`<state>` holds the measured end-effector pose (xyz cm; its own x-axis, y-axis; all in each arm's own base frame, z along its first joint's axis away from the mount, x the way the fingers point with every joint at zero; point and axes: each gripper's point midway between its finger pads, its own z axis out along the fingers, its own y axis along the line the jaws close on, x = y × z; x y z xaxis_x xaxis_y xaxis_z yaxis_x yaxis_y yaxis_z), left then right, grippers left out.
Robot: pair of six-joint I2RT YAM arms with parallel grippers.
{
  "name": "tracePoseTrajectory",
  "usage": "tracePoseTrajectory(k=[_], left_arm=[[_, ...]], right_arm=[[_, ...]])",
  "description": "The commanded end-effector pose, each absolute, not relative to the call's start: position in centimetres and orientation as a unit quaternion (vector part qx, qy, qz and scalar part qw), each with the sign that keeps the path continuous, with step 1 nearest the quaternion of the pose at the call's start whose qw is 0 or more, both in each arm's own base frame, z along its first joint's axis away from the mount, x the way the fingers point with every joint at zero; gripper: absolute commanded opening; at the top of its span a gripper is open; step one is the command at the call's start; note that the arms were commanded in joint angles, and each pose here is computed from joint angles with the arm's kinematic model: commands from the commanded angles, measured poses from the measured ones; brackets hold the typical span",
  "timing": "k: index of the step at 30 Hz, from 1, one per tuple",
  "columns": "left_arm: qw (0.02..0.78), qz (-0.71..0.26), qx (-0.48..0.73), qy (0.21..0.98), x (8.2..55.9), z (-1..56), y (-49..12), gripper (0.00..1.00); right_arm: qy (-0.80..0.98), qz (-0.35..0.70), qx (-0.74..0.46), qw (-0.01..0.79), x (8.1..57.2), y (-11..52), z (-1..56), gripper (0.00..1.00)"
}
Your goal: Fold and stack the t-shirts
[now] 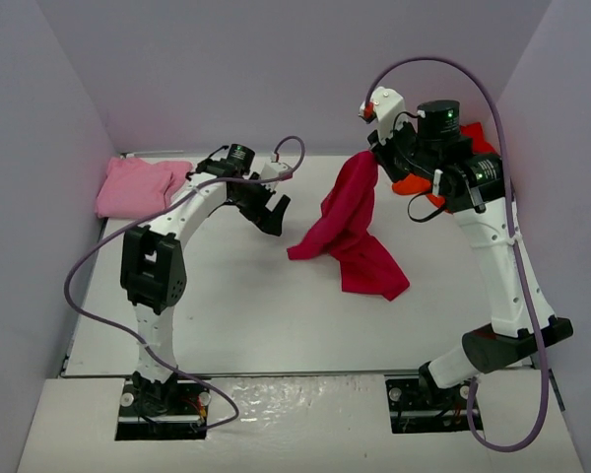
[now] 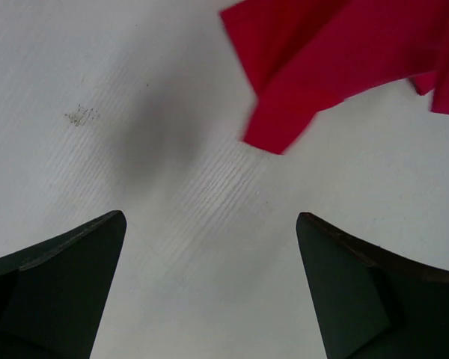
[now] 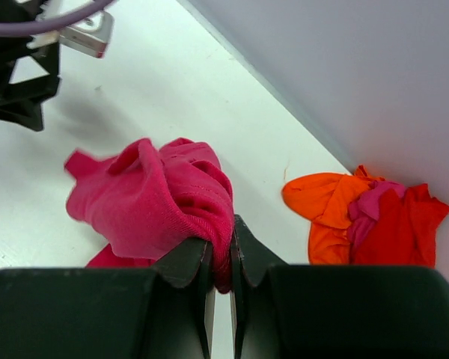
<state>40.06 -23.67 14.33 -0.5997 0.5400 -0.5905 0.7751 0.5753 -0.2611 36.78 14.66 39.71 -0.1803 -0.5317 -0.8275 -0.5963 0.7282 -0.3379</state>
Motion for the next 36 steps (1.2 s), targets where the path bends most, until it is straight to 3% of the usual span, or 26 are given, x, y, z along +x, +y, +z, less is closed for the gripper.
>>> tracePoseTrajectory(k=[1, 14, 21, 36], left_arm=[[0.312, -0.221, 0.385, 0.840, 43.4, 18.1, -24.9, 0.97], [0.294, -0.235, 0.436, 0.818, 41.5, 16.9, -31.3, 0.96], [0.307, -0.272, 0.443, 0.797, 40.0, 19.8, -33.9, 0.92], [0.384, -0.287, 0.440, 0.759, 36.9, 29.2, -31.9, 0.90]], right_arm=[[0.732, 0.049, -0.378, 0.565, 35.5, 15.1, 42.5, 0.00], [0.731, 0.050, -0.396, 0.554, 34.9, 15.1, 40.9, 0.00], [0.744, 0.026, -0.388, 0.543, 35.4, 14.2, 39.4, 0.00], [0.750, 0.024, -0.379, 0.541, 35.5, 13.8, 38.1, 0.00]])
